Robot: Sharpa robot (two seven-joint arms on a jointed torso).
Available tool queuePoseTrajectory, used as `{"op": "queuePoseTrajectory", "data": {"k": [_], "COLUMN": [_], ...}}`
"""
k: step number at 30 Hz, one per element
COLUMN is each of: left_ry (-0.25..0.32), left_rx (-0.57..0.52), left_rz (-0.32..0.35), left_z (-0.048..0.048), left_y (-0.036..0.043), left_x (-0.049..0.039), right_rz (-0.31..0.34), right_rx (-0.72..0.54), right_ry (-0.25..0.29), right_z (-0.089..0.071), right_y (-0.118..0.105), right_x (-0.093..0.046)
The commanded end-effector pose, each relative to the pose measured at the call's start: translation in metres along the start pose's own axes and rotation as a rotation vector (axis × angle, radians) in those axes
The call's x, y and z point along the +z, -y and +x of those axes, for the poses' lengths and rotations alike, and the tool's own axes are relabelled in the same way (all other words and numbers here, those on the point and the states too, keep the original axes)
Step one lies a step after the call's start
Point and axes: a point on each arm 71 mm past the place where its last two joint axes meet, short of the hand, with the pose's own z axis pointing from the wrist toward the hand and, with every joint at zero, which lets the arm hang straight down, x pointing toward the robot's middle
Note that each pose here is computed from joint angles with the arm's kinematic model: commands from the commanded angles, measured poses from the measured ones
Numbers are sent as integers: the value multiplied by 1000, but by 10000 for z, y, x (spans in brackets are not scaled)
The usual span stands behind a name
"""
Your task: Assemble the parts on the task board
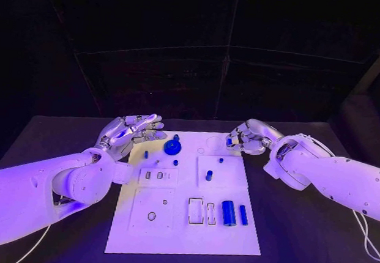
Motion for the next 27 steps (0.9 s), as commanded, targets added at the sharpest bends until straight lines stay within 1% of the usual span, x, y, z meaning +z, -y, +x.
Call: {"op": "queuePoseTrajectory", "data": {"k": [1, 6, 10, 12, 16, 17, 20, 27], "left_ry": [-10, -6, -5, -5, -2, -2, 0, 1], "left_rx": [-3, 0, 1, 1, 3, 4, 5, 6], "left_rz": [9, 11, 12, 13, 14, 15, 15, 16], "left_z": [-1, -16, -20, -21, -25, -26, -29, -29], "left_y": [12, 19, 22, 24, 28, 28, 29, 30], "left_x": [11, 20, 26, 29, 36, 39, 46, 50], "right_rz": [44, 29, 14, 3, -16, -22, -33, -43], "right_rx": [32, 49, 39, 26, 3, -12, -47, -98], "right_ry": [35, 1, -21, -45, -92, -110, -145, -189], "right_z": [44, 242, 351, 436, 582, 651, 790, 987], "right_y": [-153, -492, -671, -800, -984, -1023, -1107, -1232], "right_x": [28, 117, 166, 193, 238, 240, 256, 307]}}
